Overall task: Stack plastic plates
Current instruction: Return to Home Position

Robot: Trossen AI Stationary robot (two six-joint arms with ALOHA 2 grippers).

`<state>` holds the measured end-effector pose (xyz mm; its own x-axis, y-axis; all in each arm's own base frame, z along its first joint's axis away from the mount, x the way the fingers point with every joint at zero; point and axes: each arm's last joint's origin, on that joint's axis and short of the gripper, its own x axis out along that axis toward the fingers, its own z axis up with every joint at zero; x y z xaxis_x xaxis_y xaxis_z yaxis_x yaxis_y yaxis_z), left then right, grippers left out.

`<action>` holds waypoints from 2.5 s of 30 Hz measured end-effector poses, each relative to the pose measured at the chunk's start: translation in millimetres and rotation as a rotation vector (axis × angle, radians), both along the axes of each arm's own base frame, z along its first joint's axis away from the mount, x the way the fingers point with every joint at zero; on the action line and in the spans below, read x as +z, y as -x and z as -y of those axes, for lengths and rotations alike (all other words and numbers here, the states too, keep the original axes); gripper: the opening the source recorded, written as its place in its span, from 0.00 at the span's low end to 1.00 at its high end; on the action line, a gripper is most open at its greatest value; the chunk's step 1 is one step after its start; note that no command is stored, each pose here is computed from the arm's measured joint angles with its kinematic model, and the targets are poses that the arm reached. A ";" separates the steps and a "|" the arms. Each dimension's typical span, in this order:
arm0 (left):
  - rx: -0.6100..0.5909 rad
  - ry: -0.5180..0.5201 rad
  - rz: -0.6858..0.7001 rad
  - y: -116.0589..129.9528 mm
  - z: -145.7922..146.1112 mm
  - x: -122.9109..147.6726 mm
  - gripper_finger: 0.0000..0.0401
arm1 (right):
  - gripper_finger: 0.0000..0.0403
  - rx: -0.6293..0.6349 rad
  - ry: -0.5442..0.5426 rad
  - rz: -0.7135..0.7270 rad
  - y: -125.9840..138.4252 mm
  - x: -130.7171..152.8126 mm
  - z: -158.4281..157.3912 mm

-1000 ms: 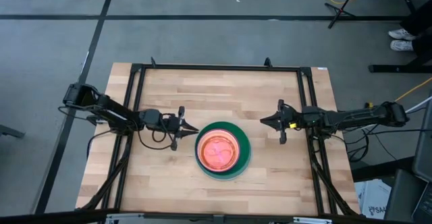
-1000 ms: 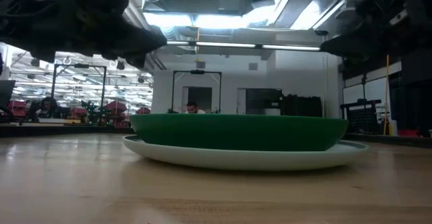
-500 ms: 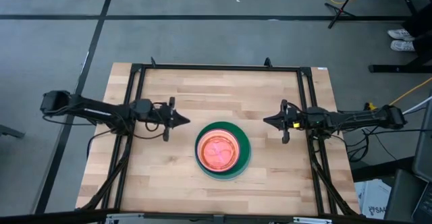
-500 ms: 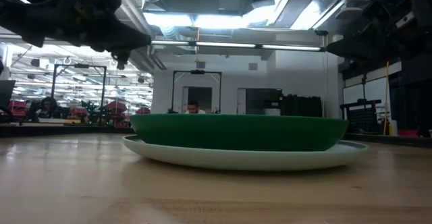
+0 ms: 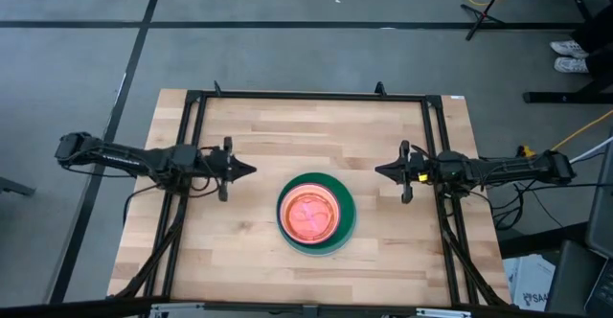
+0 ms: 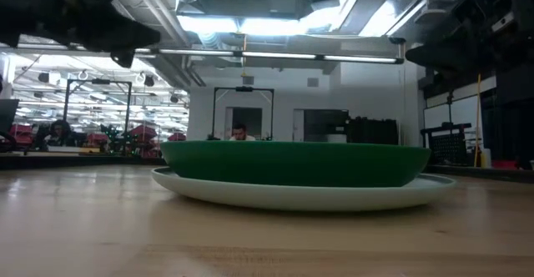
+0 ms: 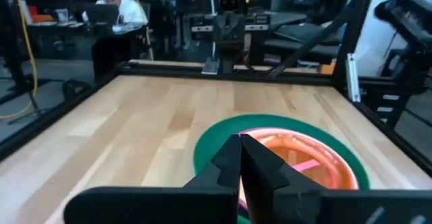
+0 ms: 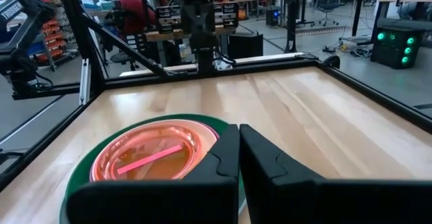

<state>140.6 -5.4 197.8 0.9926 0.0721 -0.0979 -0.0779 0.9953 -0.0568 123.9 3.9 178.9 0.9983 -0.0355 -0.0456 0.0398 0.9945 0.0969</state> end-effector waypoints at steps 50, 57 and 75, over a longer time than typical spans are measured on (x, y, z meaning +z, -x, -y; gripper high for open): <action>0.052 0.004 0.109 45.0 -3.8 -26.2 0.01 | 0.01 0.081 -0.035 0.059 26.2 -11.8 -1.0; 0.049 0.004 0.104 44.6 -3.6 -26.6 0.01 | 0.01 0.081 -0.036 0.058 26.2 -11.8 -1.0; 0.048 0.004 0.105 44.6 -3.6 -26.5 0.01 | 0.01 0.081 -0.037 0.057 26.2 -12.0 -1.0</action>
